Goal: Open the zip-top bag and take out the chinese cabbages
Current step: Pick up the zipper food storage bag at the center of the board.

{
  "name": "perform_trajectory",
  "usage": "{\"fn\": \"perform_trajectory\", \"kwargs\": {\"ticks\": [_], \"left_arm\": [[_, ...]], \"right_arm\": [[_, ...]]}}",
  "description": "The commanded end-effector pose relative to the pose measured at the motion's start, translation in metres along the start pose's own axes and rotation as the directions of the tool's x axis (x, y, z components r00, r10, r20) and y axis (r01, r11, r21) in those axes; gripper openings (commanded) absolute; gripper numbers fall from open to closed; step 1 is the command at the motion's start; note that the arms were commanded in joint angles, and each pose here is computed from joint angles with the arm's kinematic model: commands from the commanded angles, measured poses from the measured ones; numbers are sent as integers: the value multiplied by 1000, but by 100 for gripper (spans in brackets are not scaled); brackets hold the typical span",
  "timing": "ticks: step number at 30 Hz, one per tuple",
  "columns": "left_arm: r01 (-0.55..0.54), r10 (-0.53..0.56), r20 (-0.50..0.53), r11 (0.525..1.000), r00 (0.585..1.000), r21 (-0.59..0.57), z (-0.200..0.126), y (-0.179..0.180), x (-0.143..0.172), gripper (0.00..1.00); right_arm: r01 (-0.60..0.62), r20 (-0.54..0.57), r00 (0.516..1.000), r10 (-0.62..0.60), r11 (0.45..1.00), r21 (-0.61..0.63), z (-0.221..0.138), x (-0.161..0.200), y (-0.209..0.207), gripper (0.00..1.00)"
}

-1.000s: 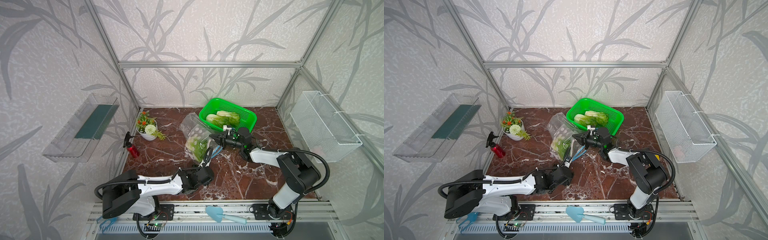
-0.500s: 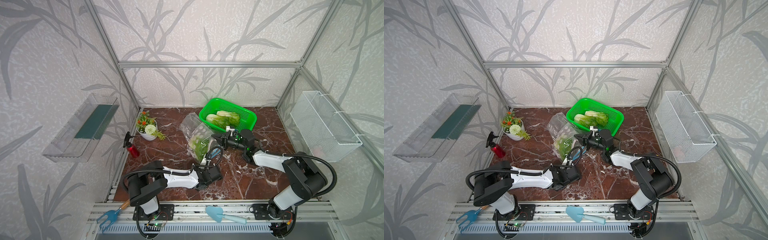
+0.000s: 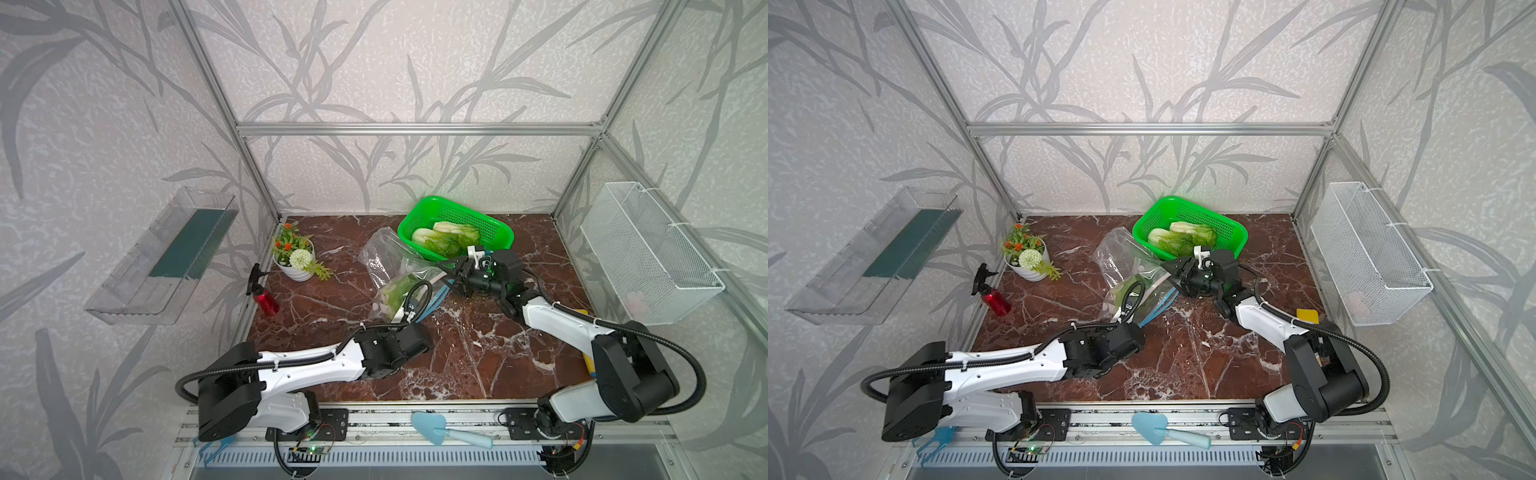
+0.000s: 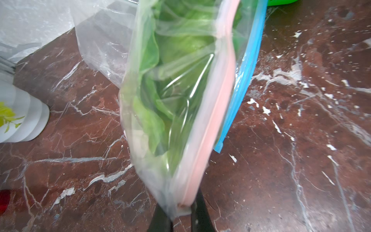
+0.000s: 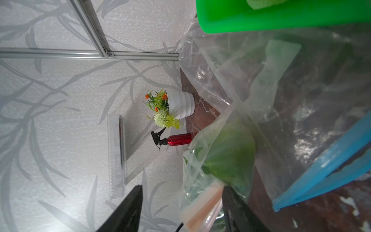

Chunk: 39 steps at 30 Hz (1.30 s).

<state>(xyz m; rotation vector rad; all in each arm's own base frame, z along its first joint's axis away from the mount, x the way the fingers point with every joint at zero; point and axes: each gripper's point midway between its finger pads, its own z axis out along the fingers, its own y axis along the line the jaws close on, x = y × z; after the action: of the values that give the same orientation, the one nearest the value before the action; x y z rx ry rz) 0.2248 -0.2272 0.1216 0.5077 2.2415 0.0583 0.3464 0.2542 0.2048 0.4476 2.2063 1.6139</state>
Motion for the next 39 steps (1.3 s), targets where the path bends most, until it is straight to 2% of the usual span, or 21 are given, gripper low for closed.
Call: {"fn": "perform_trajectory", "kwargs": {"ticks": [1,2,3,5,8,9,11,12,13,14,16,19,23,27,30,34,39], "left_arm": [[-84,87,-31,993,996,82,-11,4,5,0],[-82,85,-25,992,996,101,-16,6,2,0],[-83,85,-15,988,996,131,-21,7,-2,0],[-85,85,8,975,996,205,-30,5,-9,0],[-108,105,26,949,994,297,-39,0,-17,0],[-120,119,22,941,993,316,-39,-1,-18,0],[-137,143,9,926,990,353,-38,-4,-16,0],[-144,154,3,916,988,375,-39,-5,-16,0],[-148,161,0,905,987,399,-39,-7,-15,0],[-152,166,1,895,986,420,-40,-8,-15,0],[-156,166,18,877,986,454,-41,-8,-17,0],[-161,153,57,850,987,501,-44,-6,-21,0],[-145,117,86,840,989,522,-50,3,-33,0],[-178,162,80,793,984,582,-56,-5,-32,0],[-192,213,41,764,976,616,-55,-12,-25,0],[-197,211,49,770,976,607,-53,-10,-26,0],[-196,186,81,769,979,608,-61,-5,-34,0]], "right_arm": [[273,-70,961,-266,954,126,-19,5,0,84],[344,-90,938,-334,928,144,-23,5,2,87],[442,-121,896,-427,882,162,-27,5,4,92],[581,-184,813,-552,791,194,-34,5,4,96],[763,-230,645,-729,628,151,-37,14,16,92],[832,-250,554,-794,541,123,-35,23,22,89],[951,-332,310,-891,291,108,-28,44,21,86],[987,-373,162,-914,145,75,-22,58,19,85],[999,-391,48,-919,40,29,-16,71,17,84],[1000,-388,-21,-921,-17,-13,-11,81,16,83],[993,-360,-116,-926,-94,-77,-1,95,16,79],[971,-289,-215,-933,-173,-164,6,112,23,76],[951,-306,-274,-912,-210,-226,6,119,13,67],[938,-279,-317,-907,-255,-235,9,122,13,67],[919,-227,-373,-900,-324,-225,17,127,27,66],[864,-202,-487,-849,-435,-253,27,142,31,66],[812,-206,-568,-797,-503,-296,33,156,24,63]]}}
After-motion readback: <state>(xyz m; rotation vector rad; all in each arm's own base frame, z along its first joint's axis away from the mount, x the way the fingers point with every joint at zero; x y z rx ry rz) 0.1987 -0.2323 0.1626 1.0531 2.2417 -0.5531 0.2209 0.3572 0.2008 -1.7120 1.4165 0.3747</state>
